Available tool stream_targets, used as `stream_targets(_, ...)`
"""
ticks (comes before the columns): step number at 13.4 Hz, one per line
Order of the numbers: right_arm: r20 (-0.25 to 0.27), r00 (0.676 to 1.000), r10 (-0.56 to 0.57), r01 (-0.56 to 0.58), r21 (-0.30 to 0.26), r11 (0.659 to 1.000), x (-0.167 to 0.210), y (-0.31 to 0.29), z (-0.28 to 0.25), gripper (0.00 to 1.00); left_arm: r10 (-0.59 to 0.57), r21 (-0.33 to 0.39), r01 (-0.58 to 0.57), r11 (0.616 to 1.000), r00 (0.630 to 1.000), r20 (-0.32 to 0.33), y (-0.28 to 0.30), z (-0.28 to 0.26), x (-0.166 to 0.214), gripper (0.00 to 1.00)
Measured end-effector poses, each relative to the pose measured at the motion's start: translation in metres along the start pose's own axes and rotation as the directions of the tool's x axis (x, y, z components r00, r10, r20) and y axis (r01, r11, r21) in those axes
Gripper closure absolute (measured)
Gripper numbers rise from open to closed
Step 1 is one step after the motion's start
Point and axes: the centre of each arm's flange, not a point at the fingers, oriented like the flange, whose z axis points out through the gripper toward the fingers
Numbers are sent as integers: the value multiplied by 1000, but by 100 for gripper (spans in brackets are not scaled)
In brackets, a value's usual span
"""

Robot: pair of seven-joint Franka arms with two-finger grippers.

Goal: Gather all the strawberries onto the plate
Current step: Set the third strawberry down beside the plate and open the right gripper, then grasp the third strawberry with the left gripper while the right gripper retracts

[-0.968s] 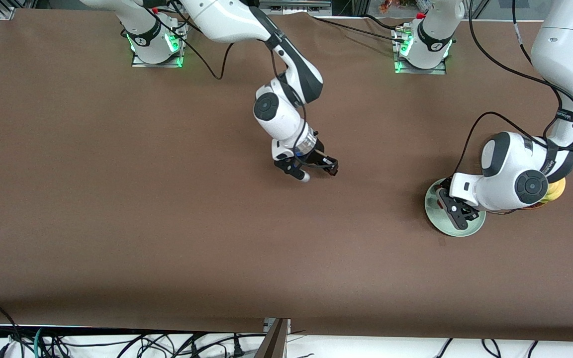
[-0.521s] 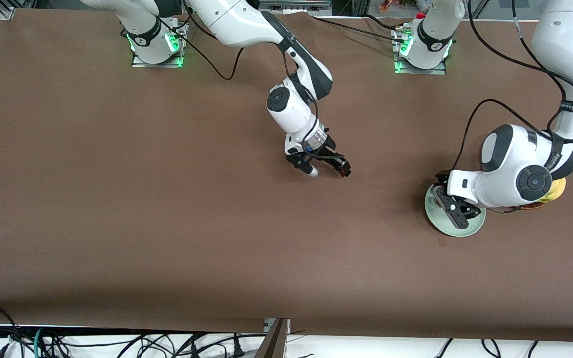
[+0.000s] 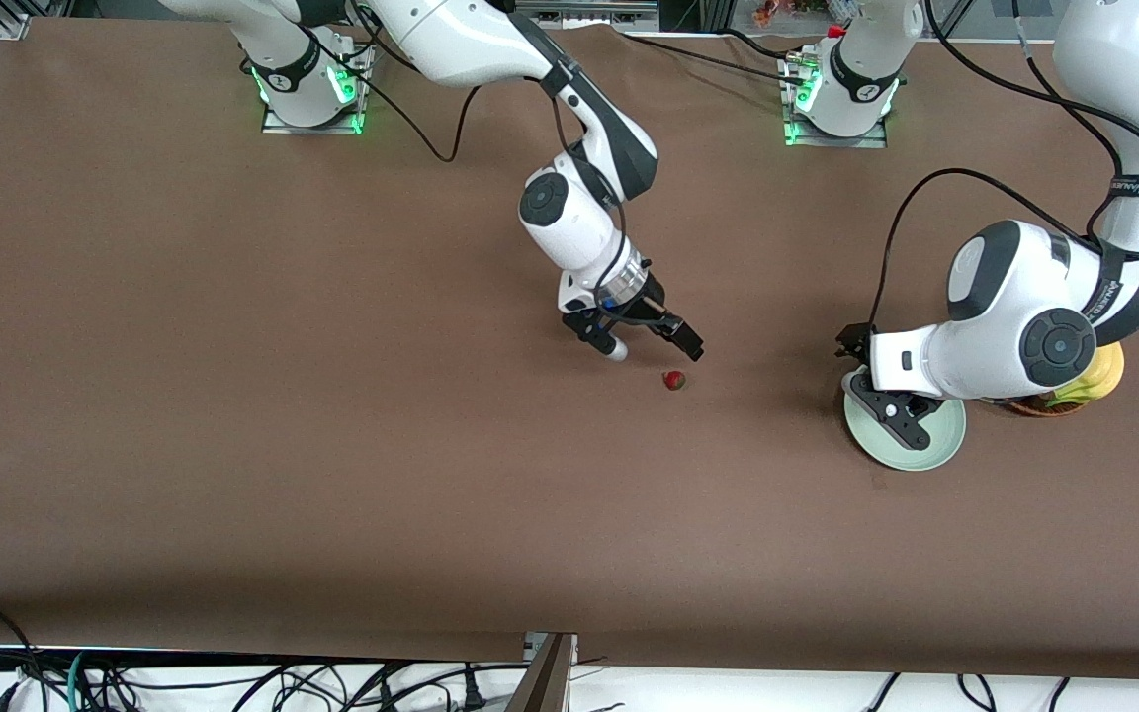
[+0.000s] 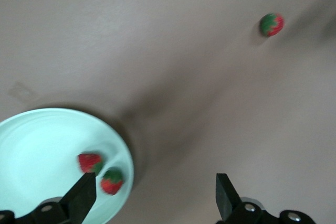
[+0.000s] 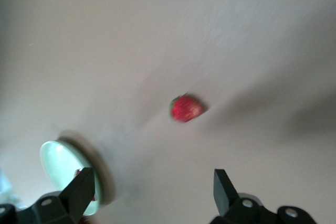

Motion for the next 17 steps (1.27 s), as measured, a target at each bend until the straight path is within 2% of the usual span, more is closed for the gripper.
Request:
stream_targets(2, -14, 994, -106, 103, -154, 983, 28, -6, -33, 0, -34, -4, 34, 999, 999, -30, 27, 8, 22, 0)
stream_targets(5, 44, 962, -270, 270, -314, 910, 65, -4, -77, 0, -128, -3, 128, 992, 989, -80, 79, 36, 61, 0)
stream_targets(7, 69, 964, -256, 260, -427, 866, 106, 8, -111, 0, -183, -14, 183, 983, 971, -156, 101, 65, 74, 0)
stream_targets(8, 80, 963, -258, 265, -464, 845, 129, 13, -132, 0, -222, -30, 221, 975, 956, -193, 113, 84, 78, 0)
stream_targets(9, 92, 957, -274, 283, -483, 829, 150, 17, -154, 0, -260, -50, 256, 965, 941, -217, 128, 104, 82, 0)
stream_targets(11, 110, 944, -312, 325, -482, 814, 181, 25, -191, 0, -289, -72, 280, 957, 928, -235, 153, 135, 88, 0)
stream_targets(16, 184, 881, -436, 472, -398, 786, 240, 63, -291, 0, -291, -8, 301, 954, 914, -281, 166, 173, 96, 0)
stream_targets(17, 194, 871, -450, 490, -402, 774, 249, 72, -315, 0, -293, -2, 305, 952, 913, -284, 168, 176, 96, 4)
